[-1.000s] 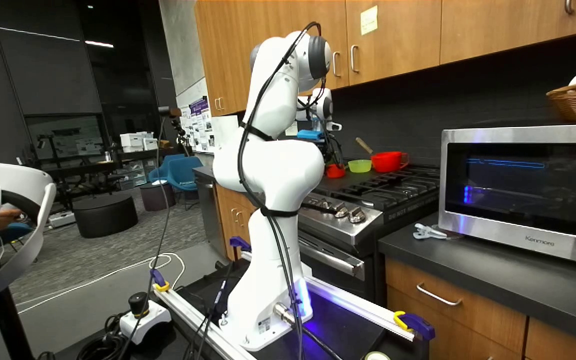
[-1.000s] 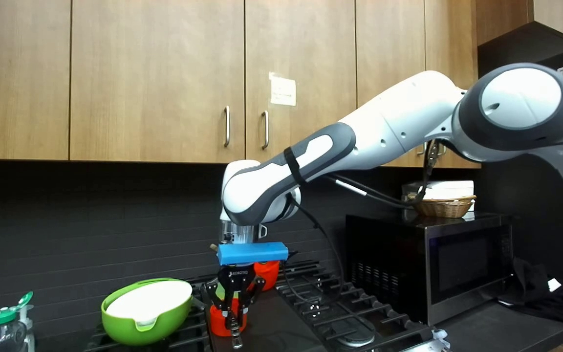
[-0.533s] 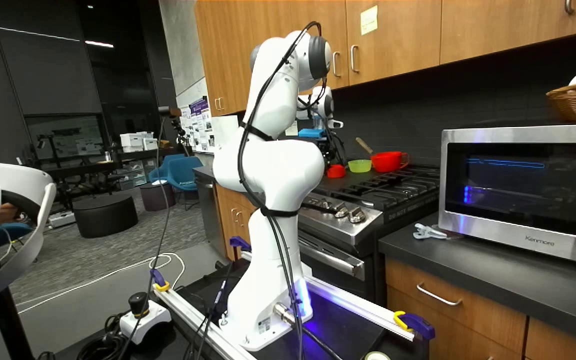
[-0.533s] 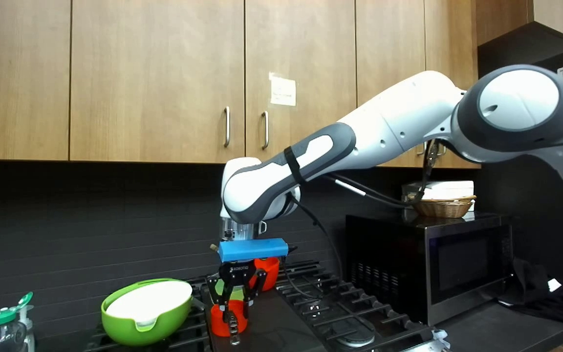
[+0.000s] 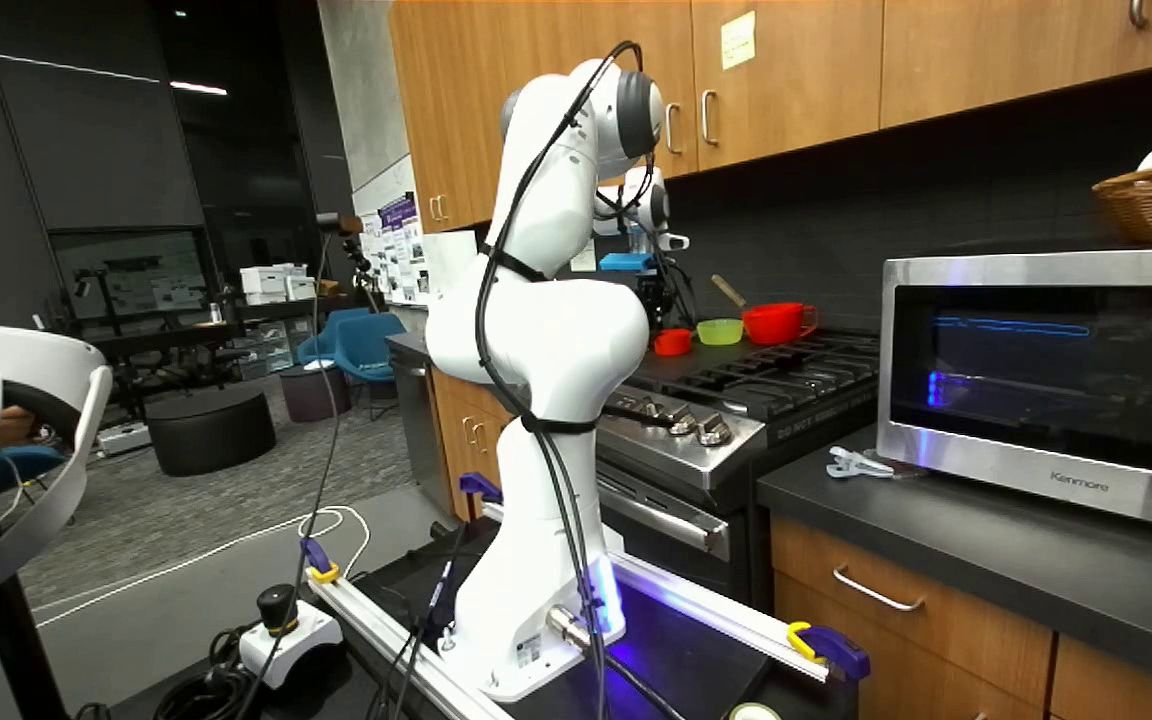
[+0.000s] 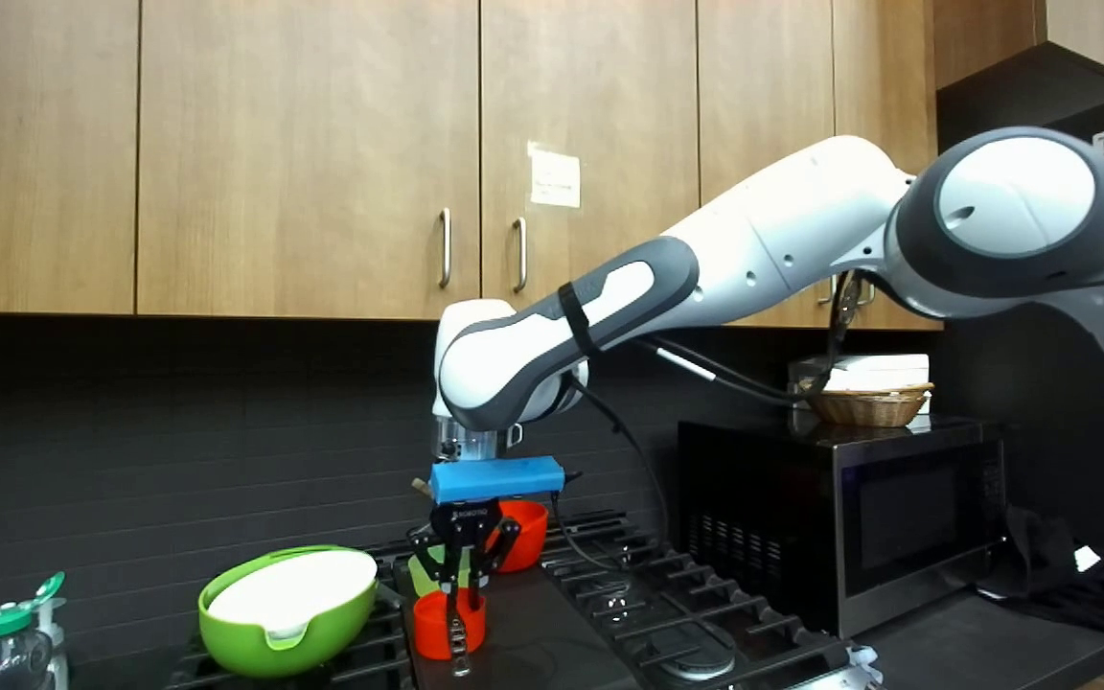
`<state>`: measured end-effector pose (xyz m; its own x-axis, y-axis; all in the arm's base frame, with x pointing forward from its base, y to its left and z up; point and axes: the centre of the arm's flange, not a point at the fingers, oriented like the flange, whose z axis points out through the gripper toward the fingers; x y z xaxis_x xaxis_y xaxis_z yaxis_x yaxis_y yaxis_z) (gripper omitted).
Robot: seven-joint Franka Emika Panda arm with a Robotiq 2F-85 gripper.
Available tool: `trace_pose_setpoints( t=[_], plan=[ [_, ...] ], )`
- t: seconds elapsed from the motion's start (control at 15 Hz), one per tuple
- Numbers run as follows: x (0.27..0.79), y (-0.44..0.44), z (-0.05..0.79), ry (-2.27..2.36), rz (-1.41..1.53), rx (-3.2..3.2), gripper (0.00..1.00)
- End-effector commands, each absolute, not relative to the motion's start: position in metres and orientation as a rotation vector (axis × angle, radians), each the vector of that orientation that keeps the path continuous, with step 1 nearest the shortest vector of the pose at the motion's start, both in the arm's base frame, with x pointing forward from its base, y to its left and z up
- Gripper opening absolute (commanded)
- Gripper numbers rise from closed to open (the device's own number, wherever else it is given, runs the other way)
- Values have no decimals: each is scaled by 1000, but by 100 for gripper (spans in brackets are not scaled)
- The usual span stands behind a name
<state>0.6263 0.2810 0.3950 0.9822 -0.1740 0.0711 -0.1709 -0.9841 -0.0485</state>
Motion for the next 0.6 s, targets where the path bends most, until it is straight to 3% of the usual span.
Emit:
trace_pose_setpoints(
  t=[0.0,0.07,0.27,0.53],
  plan=[
    [624,281,403,276,-137,-3109,40],
    [624,281,403,275,-134,-3108,50],
    [628,283,406,273,-138,-3102,57],
    [632,285,413,272,-155,-3093,50]
  ],
)
